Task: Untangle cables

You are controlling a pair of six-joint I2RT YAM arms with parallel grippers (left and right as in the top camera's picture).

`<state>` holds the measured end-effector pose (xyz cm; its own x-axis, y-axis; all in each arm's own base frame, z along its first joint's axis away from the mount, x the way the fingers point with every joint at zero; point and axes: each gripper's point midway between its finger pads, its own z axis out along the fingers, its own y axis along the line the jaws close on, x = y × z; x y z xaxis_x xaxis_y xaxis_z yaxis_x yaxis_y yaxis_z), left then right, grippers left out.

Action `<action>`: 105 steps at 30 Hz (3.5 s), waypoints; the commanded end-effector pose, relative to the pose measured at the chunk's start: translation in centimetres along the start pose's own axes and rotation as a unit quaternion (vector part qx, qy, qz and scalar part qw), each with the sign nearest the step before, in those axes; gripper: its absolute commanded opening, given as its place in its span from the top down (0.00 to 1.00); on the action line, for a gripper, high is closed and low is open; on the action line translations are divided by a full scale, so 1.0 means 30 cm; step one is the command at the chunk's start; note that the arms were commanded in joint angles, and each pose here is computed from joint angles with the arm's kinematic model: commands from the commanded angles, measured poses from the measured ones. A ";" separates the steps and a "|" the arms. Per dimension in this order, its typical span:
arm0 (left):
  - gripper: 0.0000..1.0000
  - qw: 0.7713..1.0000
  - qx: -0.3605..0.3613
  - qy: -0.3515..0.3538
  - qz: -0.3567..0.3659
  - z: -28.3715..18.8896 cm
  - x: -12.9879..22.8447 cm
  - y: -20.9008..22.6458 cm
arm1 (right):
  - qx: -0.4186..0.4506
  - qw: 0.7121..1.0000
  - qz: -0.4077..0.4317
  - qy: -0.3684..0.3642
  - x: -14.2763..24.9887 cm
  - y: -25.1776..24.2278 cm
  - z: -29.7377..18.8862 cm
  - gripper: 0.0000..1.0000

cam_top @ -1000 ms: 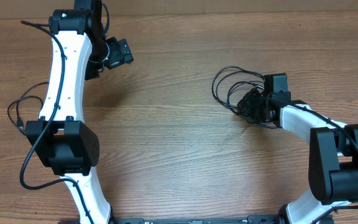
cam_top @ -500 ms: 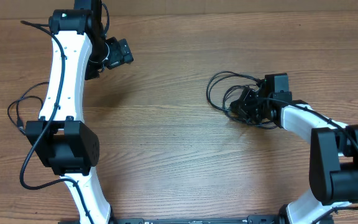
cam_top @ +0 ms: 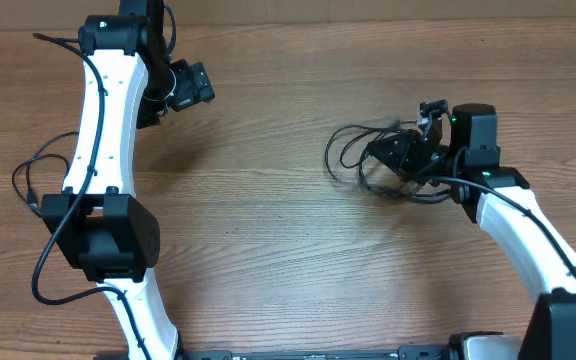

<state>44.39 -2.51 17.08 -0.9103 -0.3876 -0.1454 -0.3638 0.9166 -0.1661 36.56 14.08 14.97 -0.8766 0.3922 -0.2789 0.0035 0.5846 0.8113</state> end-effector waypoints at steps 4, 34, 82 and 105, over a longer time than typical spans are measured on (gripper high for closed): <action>0.00 1.000 0.002 0.005 -0.004 0.011 0.001 -0.003 | -0.010 1.000 -0.009 0.007 0.013 0.020 -0.015 0.96; 0.00 0.988 0.103 0.109 0.023 0.010 0.209 -0.244 | -0.006 0.998 0.057 0.015 0.026 0.014 -0.015 0.96; 0.17 0.941 0.190 0.274 -0.060 -0.053 0.658 -0.730 | -0.191 0.979 -0.035 0.059 0.033 0.278 -0.058 0.96; 0.20 0.934 0.207 0.247 -0.155 -0.046 0.557 -0.774 | -0.208 0.974 -0.064 0.063 0.042 0.300 -0.068 0.96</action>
<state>36.98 -30.23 20.19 -0.7951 -0.4242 0.4334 -0.6045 0.6111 -0.5109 34.96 18.25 22.36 -0.9178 0.2531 -0.3060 -0.2332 0.2804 0.9311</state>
